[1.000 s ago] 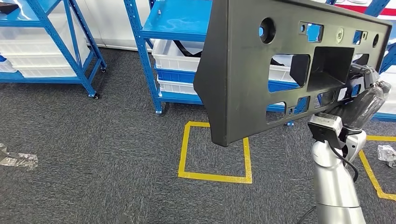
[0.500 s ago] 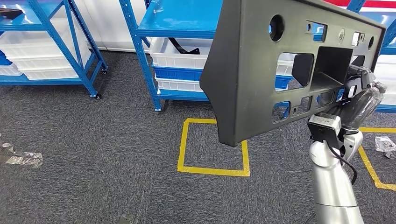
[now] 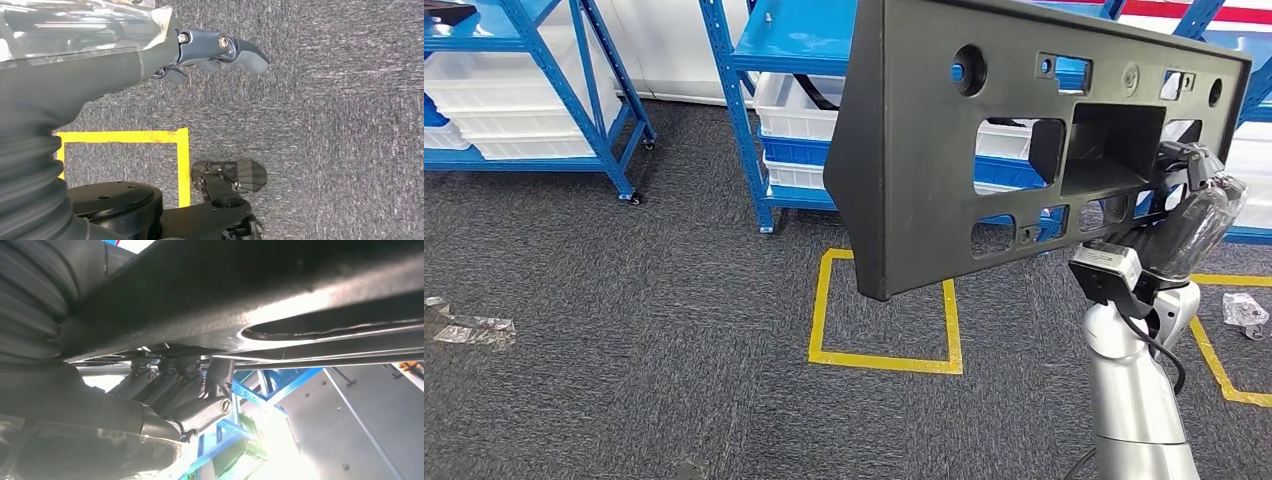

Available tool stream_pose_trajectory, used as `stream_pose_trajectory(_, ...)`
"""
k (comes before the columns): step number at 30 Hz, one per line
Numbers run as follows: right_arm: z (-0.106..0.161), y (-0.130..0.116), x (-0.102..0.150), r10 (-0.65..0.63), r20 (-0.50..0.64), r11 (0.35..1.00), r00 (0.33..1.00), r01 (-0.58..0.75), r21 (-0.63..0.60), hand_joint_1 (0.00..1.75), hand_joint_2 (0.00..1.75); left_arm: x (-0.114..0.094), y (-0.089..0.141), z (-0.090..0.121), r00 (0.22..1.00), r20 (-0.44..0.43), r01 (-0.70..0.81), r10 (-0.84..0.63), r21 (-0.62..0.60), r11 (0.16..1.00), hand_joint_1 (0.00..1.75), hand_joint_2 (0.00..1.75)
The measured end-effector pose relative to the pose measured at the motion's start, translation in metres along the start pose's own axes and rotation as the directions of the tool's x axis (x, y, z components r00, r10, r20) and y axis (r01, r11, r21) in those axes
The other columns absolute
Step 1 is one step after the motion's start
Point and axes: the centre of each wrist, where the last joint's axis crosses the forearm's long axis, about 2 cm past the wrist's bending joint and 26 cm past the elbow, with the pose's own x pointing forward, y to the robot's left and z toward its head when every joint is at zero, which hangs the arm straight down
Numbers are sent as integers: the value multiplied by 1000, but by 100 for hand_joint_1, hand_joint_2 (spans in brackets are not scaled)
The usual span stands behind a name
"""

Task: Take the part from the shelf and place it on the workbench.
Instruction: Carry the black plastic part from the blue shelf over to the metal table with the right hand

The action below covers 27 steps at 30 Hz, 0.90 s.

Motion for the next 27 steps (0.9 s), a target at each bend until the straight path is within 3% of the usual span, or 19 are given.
stream_pose_trajectory(27,13,-4,-5,-85,-81,995,993,81,-55,155,175,2,-2,0,1000,2,-5,5,-3,1000,0,175)
